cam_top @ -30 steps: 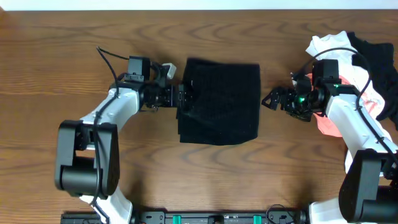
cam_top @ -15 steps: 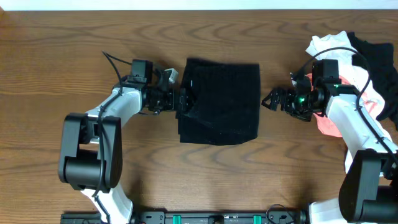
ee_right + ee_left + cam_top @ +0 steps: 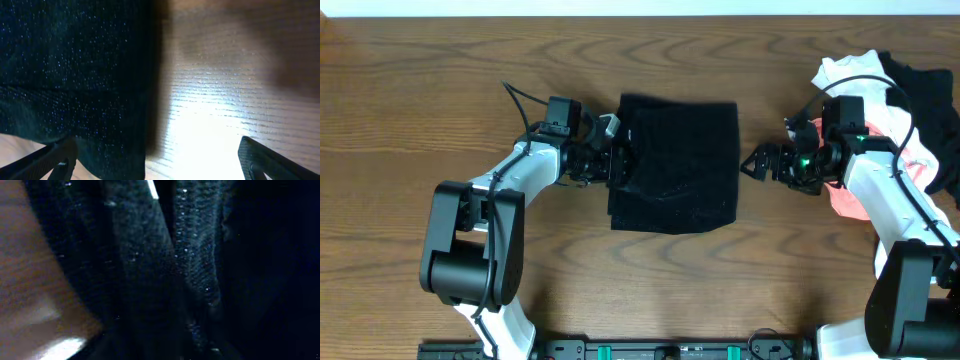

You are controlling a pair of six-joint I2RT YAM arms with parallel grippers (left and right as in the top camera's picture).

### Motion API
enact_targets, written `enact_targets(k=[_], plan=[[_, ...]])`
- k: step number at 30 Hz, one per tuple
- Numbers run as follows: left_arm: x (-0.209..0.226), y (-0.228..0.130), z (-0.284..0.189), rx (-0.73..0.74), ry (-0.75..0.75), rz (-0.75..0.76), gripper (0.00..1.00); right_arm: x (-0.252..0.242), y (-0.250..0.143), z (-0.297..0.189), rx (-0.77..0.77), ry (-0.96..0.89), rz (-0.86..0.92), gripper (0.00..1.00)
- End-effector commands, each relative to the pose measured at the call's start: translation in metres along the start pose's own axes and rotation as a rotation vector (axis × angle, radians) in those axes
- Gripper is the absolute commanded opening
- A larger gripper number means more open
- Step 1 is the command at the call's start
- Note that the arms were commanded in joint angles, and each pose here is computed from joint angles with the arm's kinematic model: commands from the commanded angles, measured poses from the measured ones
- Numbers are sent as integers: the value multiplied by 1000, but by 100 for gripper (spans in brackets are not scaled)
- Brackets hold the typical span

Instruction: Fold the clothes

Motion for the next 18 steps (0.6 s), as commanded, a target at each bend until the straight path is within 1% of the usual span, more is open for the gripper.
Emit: enact_targets(k=[1, 3, 6, 9, 14, 18], plan=[[-1, 6, 3, -7, -4, 26, 36, 1, 0, -3, 0, 11, -31, 99], [1, 8, 2, -17, 12, 35, 28, 0, -1, -3, 2, 10, -33, 99], [5, 16, 0, -52, 25, 50, 23, 0, -1, -3, 4, 9, -32, 99], [18, 29, -9, -126, 45, 8, 15, 0, -2, -3, 8, 7, -29, 99], [55, 50, -43, -263, 101, -73, 14, -1, -4, -3, 14, 4, -26, 99], [94, 59, -80, -362, 176, -156, 10, -1, -4, -3, 15, 4, -26, 99]])
Point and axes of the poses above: each gripper's point midway between its finger pads, its own z axis out along the fingers, its own x axis along the line the jaws close on, y = z × x, the point moved 4 cm from there along -z, back along the fingers, and after that the axes turned 15 degrees about z, right-handed, at the moved point
